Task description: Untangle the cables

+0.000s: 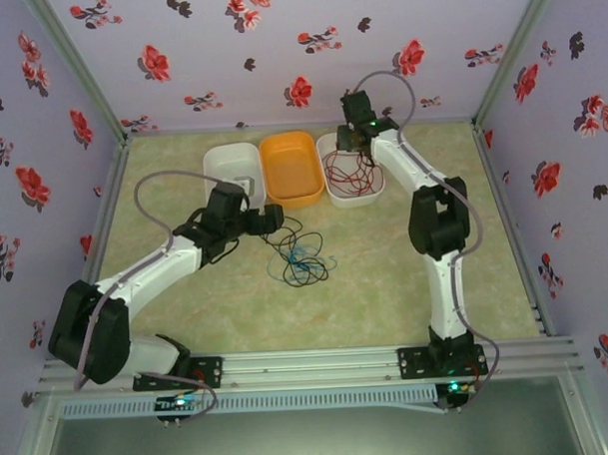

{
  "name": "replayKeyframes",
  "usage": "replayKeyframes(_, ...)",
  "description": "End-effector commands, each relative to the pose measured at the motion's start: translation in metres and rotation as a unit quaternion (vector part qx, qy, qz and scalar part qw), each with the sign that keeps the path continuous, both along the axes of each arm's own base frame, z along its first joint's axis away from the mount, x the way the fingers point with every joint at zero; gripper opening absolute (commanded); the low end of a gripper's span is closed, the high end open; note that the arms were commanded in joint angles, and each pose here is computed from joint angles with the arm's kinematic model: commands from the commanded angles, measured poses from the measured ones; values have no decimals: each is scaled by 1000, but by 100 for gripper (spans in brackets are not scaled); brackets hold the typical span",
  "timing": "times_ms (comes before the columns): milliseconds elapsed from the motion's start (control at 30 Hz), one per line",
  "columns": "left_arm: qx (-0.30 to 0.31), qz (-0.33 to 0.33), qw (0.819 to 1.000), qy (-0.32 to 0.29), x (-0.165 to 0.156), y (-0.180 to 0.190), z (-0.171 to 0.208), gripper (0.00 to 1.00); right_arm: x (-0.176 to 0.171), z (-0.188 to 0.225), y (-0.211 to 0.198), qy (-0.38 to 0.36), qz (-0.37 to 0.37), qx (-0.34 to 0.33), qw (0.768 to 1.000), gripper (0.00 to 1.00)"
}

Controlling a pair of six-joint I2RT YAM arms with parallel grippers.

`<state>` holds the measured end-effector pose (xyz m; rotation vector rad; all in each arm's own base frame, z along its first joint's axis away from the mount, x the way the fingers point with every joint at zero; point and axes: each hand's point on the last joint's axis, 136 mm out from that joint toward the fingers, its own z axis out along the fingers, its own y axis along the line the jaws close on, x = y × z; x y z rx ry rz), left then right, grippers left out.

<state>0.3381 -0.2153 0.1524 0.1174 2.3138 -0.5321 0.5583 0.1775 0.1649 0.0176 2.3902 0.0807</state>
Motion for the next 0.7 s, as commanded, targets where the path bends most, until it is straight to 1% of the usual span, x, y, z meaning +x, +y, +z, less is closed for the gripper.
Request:
replayKeyframes(0,23,-14,999,39,-6,2,-6,100,-22,30,1,-12,0,29,1000,53)
replayKeyframes(167,46,-28,996,72,-10,1,-10,100,-63,33,1,-14,10,49,999,62)
replayKeyframes(267,58,-41,993,90,-13,0,-17,97,-92,30,5,-14,21,62,998,77)
replayKeyframes(300,61,-44,993,96,-14,0,-20,95,-104,24,6,-8,23,61,998,86)
replayKeyframes(333,62,-47,992,101,-15,-1,-22,94,-113,21,7,-6,25,60,998,99)
replayKeyframes(433,61,-55,989,121,-19,-3,-32,90,-145,10,9,3,28,58,998,99)
replayKeyframes(500,57,-55,988,133,-22,-4,-40,84,-165,3,11,7,31,55,998,99)
replayKeyframes(667,43,-64,983,167,-33,-9,-62,77,-202,-8,20,12,49,44,998,99)
